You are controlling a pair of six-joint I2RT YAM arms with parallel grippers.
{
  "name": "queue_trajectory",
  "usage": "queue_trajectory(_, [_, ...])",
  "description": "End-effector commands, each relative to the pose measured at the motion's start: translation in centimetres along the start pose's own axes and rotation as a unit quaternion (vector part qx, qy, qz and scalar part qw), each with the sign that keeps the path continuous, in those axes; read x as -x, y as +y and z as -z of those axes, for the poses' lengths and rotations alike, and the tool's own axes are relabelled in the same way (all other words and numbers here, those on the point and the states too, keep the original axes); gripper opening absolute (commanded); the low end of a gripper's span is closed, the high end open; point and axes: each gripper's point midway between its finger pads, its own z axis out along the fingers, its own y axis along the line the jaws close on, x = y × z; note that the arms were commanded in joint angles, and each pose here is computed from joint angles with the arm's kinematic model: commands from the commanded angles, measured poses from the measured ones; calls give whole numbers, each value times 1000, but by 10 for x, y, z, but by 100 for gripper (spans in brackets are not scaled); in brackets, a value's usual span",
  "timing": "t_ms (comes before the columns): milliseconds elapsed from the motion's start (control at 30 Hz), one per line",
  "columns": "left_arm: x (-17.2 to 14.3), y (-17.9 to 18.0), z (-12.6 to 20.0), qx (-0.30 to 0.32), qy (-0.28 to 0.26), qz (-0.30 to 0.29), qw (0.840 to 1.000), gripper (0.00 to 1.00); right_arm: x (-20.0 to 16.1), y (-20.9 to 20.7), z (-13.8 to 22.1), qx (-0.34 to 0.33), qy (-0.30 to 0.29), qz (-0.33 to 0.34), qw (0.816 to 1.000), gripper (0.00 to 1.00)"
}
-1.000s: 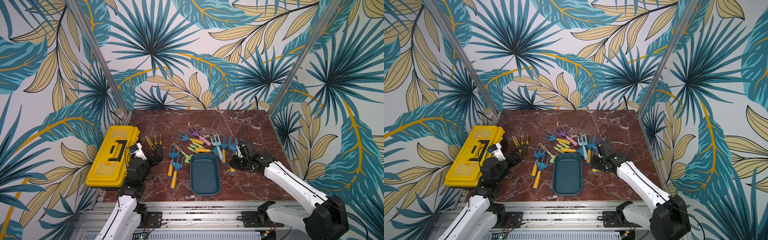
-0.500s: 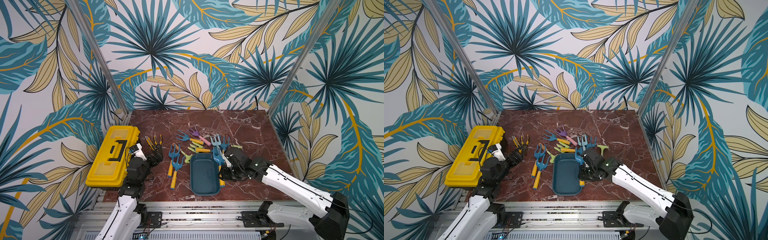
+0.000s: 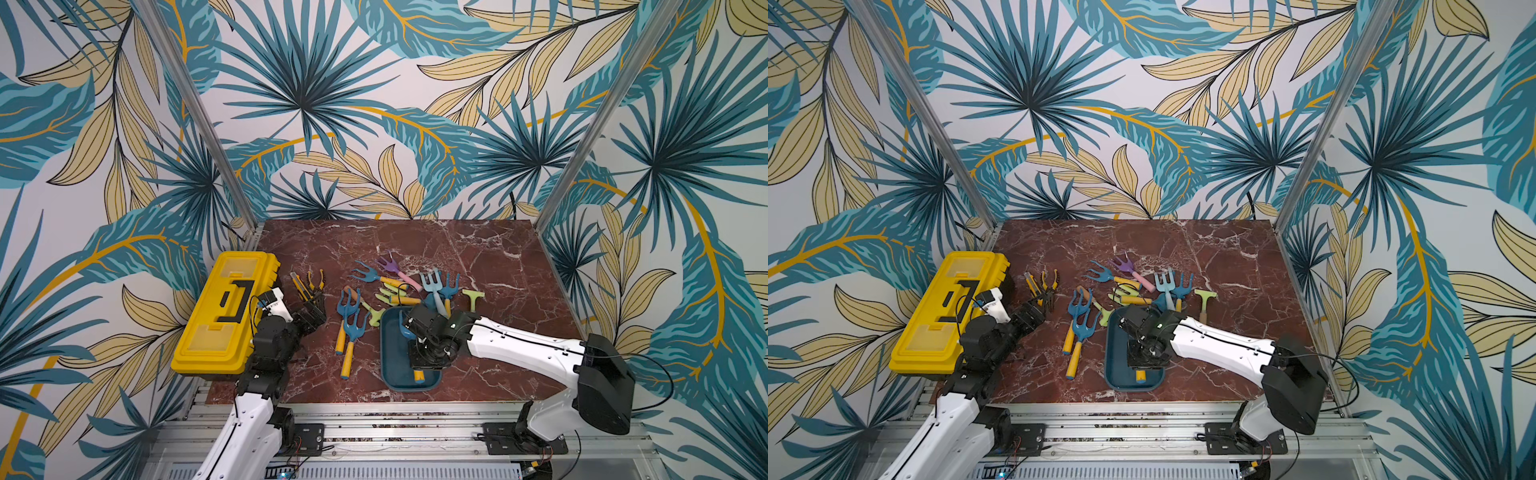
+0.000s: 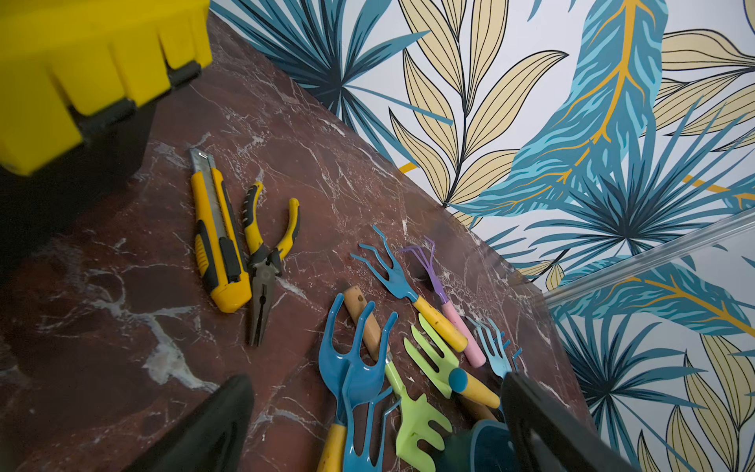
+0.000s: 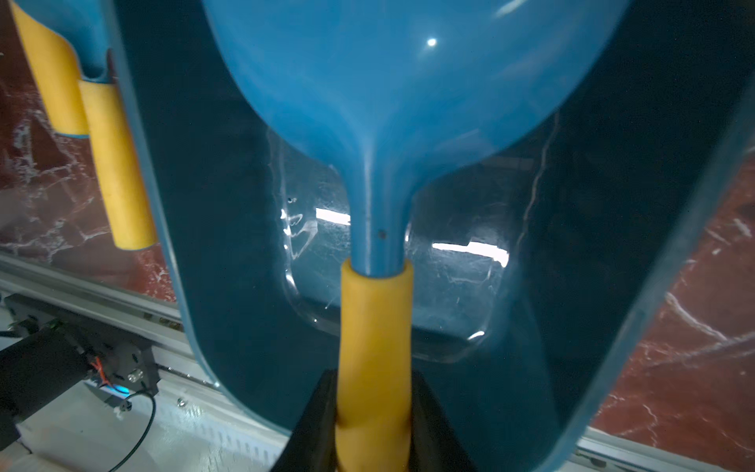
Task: Put the rake into the storage box
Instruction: Place the rake in the storage box.
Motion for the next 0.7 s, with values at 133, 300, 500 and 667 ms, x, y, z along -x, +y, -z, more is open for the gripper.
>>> queue_trajectory(133, [-5,7,1,10,5,3,1000,100,1,-8,-18,-23,-8,-21,999,22])
queue_trajectory(300, [-7,5,-1,16,22,-4,1000,100,2,-12,-17,-29,-17,-19,999,50])
queue_trajectory(500, [-21,0,-10,26,75,-21,997,100,16,-11,3,-22,-63,2,998,64])
queue_trajectory(667, [-58,4,-12,73,178,-19,981,100,34,-16,39,-10,-136,18,990,77])
